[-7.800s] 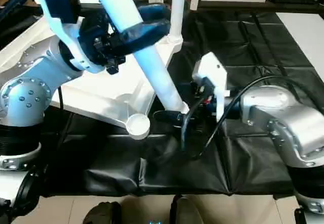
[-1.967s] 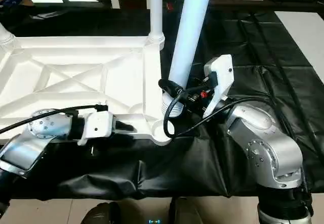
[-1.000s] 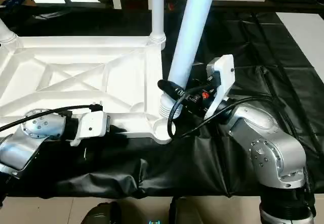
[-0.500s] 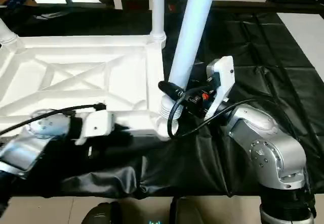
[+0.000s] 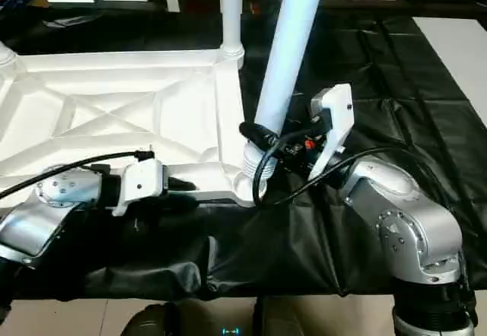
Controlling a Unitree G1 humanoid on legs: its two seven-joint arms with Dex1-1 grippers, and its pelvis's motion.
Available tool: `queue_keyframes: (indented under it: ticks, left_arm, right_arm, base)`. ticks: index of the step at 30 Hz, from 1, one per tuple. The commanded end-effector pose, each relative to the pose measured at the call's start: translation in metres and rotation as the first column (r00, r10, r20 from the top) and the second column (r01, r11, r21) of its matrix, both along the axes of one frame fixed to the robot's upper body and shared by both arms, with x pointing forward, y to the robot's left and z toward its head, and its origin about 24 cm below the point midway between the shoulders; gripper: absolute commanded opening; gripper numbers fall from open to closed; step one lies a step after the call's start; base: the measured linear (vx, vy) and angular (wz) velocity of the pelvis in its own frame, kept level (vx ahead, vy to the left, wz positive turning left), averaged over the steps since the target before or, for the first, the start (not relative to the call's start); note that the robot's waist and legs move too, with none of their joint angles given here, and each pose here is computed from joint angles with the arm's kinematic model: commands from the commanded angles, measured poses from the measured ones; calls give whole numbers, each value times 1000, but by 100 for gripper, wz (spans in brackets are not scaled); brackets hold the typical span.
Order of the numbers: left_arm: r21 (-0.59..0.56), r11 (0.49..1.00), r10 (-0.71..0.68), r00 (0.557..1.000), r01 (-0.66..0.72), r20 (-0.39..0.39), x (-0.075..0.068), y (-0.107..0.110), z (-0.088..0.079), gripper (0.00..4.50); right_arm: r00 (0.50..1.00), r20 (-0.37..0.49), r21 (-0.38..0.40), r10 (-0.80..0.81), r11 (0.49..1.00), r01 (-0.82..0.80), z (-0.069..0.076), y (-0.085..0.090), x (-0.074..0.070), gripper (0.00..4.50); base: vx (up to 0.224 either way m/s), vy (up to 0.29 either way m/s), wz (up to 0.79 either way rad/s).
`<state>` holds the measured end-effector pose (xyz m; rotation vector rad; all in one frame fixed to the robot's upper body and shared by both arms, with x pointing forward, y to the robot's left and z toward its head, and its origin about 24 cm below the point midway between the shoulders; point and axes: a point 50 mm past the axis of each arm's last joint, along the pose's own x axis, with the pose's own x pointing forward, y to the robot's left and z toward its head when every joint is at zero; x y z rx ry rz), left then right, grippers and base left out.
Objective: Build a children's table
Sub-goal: Insert table leg to table base
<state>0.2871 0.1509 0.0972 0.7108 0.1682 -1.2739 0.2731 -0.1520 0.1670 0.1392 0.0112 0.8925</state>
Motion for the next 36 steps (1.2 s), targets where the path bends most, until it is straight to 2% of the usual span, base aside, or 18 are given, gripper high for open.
queue_keyframes:
  ticks: [1,12,14,16,20,24,27,29,36]
  left_arm:
    - [44,997,59,998,-57,-37,0,15,-9,104]
    - [56,997,64,997,-61,-48,1,20,-8,104]
    - [52,997,58,997,-55,-54,0,19,-10,68]
    - [51,997,52,997,-49,-61,-1,18,-11,68]
    - [40,998,53,996,-50,-72,-1,15,-13,27]
    - [-32,997,62,995,-65,-80,2,6,-10,4]
    - [-60,996,59,994,-64,-87,1,2,-10,0]
    - [-63,996,59,994,-65,-88,1,1,-11,0]
    - [-46,996,65,993,-70,-101,-3,4,-18,0]
  right_arm:
    - [1000,20,-11,-1,1000,2,4,-2,0,188]
    - [1000,21,-13,2,1000,-2,3,-2,-1,188]
    - [1000,21,-13,4,1000,-3,3,-1,-1,188]
    - [1000,22,-12,4,1000,-4,3,-1,-1,188]
    - [1000,23,0,0,1000,0,5,-1,0,188]
    - [1000,-14,66,-6,998,7,4,0,2,188]
    - [996,-83,107,10,994,-1,-2,-2,2,188]
    - [991,-134,162,10,987,12,-4,-7,3,188]
    - [975,-224,275,-1,959,64,3,-20,11,188]
  base:
    - [0,0,0]
    - [0,0,0]
    - [0,0,0]
    - [0,0,0]
    - [0,0,0]
    - [0,0,0]
    - [0,0,0]
    - [0,0,0]
    - [0,0,0]
